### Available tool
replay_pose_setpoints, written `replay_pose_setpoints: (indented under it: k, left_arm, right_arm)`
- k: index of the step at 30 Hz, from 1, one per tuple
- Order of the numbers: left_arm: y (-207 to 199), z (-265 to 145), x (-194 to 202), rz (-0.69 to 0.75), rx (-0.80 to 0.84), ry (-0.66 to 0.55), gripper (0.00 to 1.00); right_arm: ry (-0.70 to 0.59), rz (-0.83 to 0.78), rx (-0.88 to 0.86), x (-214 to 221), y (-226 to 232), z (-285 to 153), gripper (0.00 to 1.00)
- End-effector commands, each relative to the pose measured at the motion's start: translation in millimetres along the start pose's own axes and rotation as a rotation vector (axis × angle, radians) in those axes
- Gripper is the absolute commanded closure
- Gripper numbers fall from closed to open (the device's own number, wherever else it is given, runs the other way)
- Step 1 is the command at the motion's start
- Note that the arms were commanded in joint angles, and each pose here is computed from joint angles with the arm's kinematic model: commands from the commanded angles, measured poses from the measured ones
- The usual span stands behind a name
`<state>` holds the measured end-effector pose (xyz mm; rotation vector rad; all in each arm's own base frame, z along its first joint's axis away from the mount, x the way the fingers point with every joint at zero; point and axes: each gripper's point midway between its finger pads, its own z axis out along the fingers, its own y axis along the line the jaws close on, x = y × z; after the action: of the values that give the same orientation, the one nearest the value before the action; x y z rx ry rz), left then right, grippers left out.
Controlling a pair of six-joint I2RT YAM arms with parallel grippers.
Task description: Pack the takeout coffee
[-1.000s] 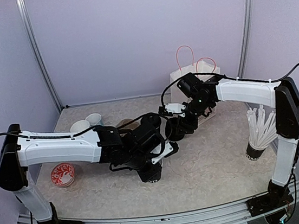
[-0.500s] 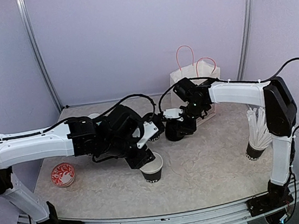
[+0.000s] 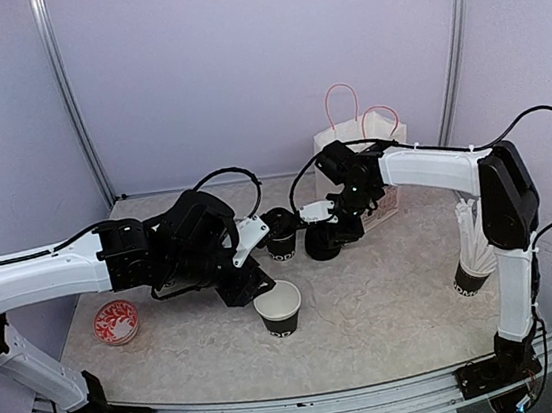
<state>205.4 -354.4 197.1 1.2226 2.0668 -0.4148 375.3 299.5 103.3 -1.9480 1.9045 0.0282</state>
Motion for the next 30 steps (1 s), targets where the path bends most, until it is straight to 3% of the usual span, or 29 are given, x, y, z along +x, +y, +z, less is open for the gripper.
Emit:
replay_pose_setpoints:
  k: [1, 8, 13, 30]
  left_arm:
    - [1, -6, -6, -0.026, 0.013, -0.045, 0.49]
    - [4, -8, -4, -0.029, 0.001, -0.042, 0.5]
    - [5, -8, -1, -0.03, -0.003, -0.036, 0.5]
    - [4, -4, 6, -0.029, 0.002, -0.027, 0.5]
  right_arm:
    - [0.048, -0.061, -0.036, 10, 1, 8, 0.54]
    - [0.086, -0.086, -0.038, 17, -1, 17, 0.6]
    - [0.123, -0.094, -0.047, 24, 1, 25, 0.69]
    - [0.13, -0.078, -0.055, 25, 1, 21, 0.9]
